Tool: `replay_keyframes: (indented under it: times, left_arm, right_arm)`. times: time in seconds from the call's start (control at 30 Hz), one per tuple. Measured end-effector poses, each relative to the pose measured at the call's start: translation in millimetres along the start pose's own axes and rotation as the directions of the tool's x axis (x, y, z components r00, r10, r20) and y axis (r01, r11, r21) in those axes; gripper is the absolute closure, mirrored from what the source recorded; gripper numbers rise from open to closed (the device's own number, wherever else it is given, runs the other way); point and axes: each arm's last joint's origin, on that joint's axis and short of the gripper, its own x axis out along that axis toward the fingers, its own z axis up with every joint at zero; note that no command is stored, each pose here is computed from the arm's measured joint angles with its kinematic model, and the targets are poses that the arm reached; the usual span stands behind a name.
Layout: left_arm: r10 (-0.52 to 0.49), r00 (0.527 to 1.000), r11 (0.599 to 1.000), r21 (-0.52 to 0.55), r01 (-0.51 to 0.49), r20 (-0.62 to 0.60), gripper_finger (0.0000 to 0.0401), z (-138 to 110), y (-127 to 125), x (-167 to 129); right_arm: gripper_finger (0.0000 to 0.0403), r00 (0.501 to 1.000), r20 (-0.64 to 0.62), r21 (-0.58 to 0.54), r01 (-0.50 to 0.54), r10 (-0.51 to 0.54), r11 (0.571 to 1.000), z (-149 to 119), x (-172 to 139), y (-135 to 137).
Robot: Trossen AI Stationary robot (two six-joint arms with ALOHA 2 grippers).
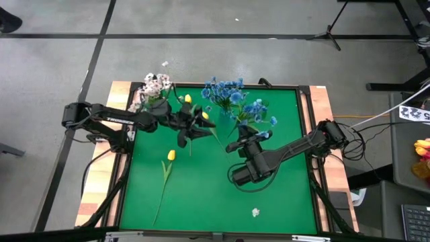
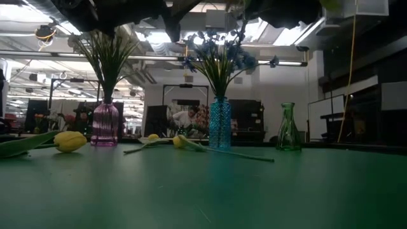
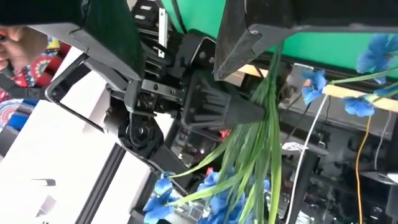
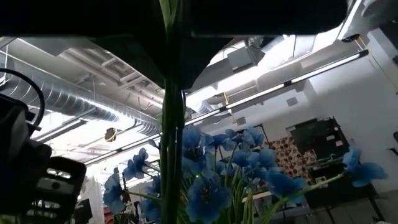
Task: Sort flowers into vase by color
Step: Put the blue flowers into the blue vase
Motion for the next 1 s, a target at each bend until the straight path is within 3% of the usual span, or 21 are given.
replay_keyframes:
  times: [0.23,0.6,0.77,1.0]
  left_arm:
    - [-0.046,0.998,0.999,0.019,0.047,-0.037,0.0210,-1.5,0.1,-0.4]
    - [-0.128,0.987,0.992,-0.016,0.127,-0.096,0.0210,-4.3,-1.3,-0.8]
    - [-0.174,0.978,0.984,-0.049,0.170,-0.114,0.0210,-1.8,0.2,-3.4]
    - [-0.229,0.963,0.972,-0.080,0.220,-0.139,0.0210,0.2,2.9,-6.3]
  right_arm:
    - [0.0378,1.000,0.002,-0.009,0.000,0.001,1.000,5.2,0.1,-14.2]
    - [0.0390,0.987,0.159,0.161,-0.007,-0.018,0.987,-11.4,-0.2,-46.0]
    - [0.0386,0.965,0.250,0.242,0.022,-0.084,0.970,-21.7,-4.4,-62.6]
    - [0.0391,0.905,0.340,0.278,0.163,-0.255,0.947,-30.8,-26.8,-84.0]
